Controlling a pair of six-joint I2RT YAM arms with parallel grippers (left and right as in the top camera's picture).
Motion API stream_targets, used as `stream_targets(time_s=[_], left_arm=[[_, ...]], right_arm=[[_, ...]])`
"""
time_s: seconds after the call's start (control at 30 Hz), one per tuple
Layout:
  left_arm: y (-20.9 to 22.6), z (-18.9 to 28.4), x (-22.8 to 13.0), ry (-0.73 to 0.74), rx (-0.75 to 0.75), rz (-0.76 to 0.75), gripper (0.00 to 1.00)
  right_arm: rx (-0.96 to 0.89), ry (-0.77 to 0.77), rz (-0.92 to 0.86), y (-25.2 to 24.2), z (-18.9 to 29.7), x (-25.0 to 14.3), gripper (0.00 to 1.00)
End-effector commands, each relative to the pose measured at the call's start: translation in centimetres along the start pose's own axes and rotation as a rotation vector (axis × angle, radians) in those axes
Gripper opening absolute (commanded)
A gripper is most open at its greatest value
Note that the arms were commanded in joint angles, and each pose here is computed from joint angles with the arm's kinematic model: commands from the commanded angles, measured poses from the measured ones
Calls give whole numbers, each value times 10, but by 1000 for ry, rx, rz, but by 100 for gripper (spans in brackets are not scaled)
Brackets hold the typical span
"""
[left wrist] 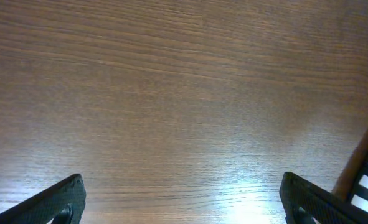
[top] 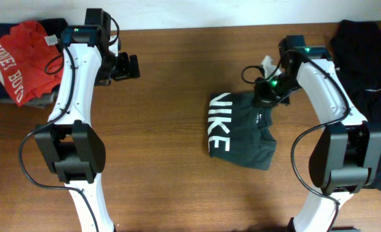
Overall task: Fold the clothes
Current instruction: 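Lift the right gripper off the bundle and bring the left gripper inward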
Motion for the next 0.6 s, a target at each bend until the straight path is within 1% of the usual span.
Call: stream_targets(time_s=[0.0, 0.07, 0.13, 0.2, 0.27, 0.3, 0.43, 0.47, 0.5, 0.57], left_arm=[[-5, -4, -7, 27, -71, 3, 99], [-7, -12, -10, 50, -109, 6, 99], [-12, -19, -13, 74, -178, -24, 98], [-20, -27, -18, 94, -290, -91, 98], [-30, -34, -24, 121, -413, -131, 98], [-34, -38, -27, 134, -456, -140, 98], [-48, -54, -41, 182, -577, -158, 99], [-52, -59, -45, 193, -603, -163, 99], [-57, -63, -50, 205, -633, -169, 99], [-67, -73, -59, 224, -694, -185, 99]], right_arm=[[130, 14, 117, 18, -15, -2, 4], [91, 21, 79, 12, -22, -4, 4], [29, 10, -13, 0, -25, -4, 4], [-20, -12, -92, -11, -25, -1, 4], [-25, -32, -108, -18, -22, 1, 5], [-25, -38, -113, -20, -20, 1, 12], [-28, -50, -131, -30, -15, 2, 73], [-28, -53, -137, -33, -14, 2, 79], [-28, -56, -142, -35, -13, 2, 82], [-29, -60, -152, -38, -12, 2, 82]])
Point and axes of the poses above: each gripper's point midway between its finger pads, its own z axis back along the fingers, its own y axis along the line the jaws close on, x = y × z, the point moved 9 cm from there along z, back along the fingers, and after that the axes turned 4 degrees about z, right-handed, at the moved point
